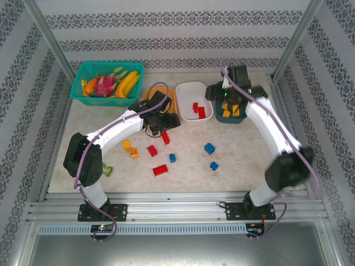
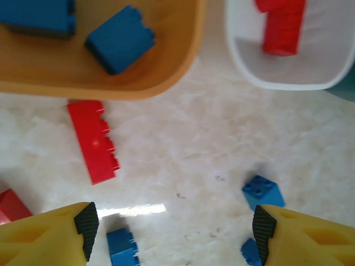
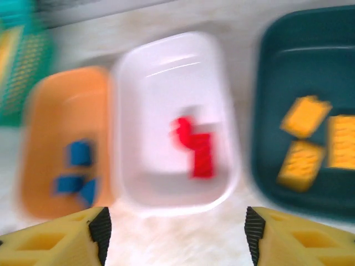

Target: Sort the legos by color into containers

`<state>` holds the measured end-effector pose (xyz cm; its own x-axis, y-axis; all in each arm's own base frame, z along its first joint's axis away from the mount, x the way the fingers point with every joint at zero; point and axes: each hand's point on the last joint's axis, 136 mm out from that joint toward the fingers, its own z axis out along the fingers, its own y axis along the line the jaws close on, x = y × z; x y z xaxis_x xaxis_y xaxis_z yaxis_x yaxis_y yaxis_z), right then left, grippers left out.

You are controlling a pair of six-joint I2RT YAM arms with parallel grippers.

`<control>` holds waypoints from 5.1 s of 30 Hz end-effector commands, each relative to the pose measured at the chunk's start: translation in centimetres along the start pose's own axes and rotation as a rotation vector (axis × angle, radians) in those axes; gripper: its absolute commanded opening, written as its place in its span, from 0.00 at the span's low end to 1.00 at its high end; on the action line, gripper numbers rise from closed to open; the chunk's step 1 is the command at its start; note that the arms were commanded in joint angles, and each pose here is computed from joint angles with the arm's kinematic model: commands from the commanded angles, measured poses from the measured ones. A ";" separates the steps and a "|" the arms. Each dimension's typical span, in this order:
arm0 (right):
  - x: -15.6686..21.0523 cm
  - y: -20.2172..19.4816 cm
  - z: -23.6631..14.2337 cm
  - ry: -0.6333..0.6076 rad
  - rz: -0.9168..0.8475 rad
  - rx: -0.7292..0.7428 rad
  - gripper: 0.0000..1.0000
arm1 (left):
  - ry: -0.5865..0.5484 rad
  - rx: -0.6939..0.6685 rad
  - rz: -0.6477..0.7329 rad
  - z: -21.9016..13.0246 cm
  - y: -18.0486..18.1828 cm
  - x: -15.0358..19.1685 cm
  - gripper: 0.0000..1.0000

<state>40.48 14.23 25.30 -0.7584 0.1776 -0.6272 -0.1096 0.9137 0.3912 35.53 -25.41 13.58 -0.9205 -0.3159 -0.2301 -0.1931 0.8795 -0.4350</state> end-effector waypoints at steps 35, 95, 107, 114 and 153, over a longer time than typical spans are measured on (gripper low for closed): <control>14.7 4.1 -4.7 0.120 0.113 -0.330 0.88 | 0.023 -0.300 -0.120 5.2 5.0 4.2 0.23; 8.0 1.4 -6.6 -0.092 0.163 -0.161 0.87 | -0.179 0.198 0.016 0.4 -14.1 -13.1 0.66; 12.8 12.4 -1.3 0.078 -0.177 -0.210 0.86 | -0.300 -0.042 -0.179 -13.7 5.4 -4.8 0.70; 18.9 21.1 4.1 0.268 -0.363 -0.254 0.82 | -0.304 -0.159 -0.263 -17.3 17.8 7.3 0.70; 30.4 25.3 19.2 0.584 -0.287 0.037 0.47 | -0.463 0.016 -0.141 -26.0 21.8 14.3 0.79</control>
<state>26.73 49.43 2.69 -0.9289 -0.2991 -0.2185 -0.3480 0.9066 0.2386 10.06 -1.63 23.48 -0.6146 -0.5870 -0.5270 -0.3109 0.7942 -0.5222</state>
